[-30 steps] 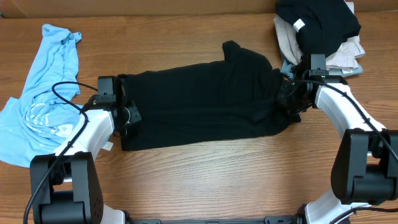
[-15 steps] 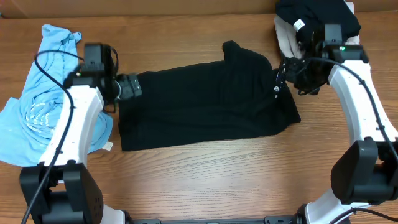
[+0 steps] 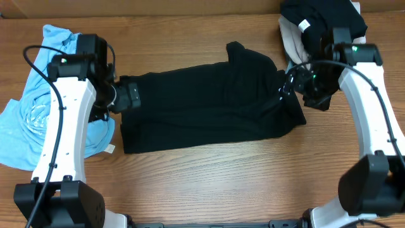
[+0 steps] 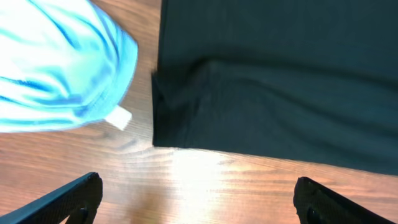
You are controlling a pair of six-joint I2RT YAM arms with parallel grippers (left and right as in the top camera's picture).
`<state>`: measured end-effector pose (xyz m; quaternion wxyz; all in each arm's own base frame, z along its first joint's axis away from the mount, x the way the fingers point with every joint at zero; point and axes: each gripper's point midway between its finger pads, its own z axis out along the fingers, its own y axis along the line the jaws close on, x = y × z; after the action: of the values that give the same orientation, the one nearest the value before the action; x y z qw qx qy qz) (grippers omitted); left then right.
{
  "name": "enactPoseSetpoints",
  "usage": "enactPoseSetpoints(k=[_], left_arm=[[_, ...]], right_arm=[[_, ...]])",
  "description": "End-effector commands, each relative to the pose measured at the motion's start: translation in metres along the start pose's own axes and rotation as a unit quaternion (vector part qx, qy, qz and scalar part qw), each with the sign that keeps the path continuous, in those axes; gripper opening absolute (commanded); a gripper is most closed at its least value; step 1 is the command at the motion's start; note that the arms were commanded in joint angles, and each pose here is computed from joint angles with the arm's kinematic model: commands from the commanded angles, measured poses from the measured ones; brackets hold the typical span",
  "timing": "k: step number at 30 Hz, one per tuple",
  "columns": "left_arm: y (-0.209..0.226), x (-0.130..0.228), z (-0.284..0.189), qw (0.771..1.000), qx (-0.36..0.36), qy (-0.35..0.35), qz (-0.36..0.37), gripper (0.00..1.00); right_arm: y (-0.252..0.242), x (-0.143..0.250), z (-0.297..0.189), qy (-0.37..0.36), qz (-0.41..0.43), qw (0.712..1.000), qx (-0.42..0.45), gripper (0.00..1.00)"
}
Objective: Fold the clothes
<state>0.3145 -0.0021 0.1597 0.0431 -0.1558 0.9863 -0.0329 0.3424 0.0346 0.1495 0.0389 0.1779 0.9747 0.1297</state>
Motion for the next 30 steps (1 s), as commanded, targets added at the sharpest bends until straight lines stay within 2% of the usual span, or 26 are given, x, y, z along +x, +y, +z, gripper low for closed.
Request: enactPoseSetpoints(k=[1,8,16,22,30], left_arm=[[-0.005,0.029,0.015,1.0,0.008,0.015,-0.015,1.0],[0.0,0.068,0.064,0.998,0.013,0.01,-0.064,1.0],[0.008,0.079,0.114,0.993,0.015,-0.003,-0.118,1.0],[0.019,0.08,0.139,0.986,0.004,-0.031,-0.162,0.96],[0.028,0.079,0.155,0.981,-0.006,-0.061,-0.186,0.93]], right_arm=[[-0.009,0.022,0.003,-0.008,0.022,1.0,0.003,0.84],[-0.026,0.051,0.049,-0.001,0.041,0.999,0.005,0.82],[-0.033,0.053,0.093,-0.038,0.067,0.997,0.021,0.76],[-0.047,0.044,0.105,-0.077,0.106,0.99,0.042,0.69],[-0.05,0.039,0.115,-0.101,0.116,0.987,0.036,0.67]])
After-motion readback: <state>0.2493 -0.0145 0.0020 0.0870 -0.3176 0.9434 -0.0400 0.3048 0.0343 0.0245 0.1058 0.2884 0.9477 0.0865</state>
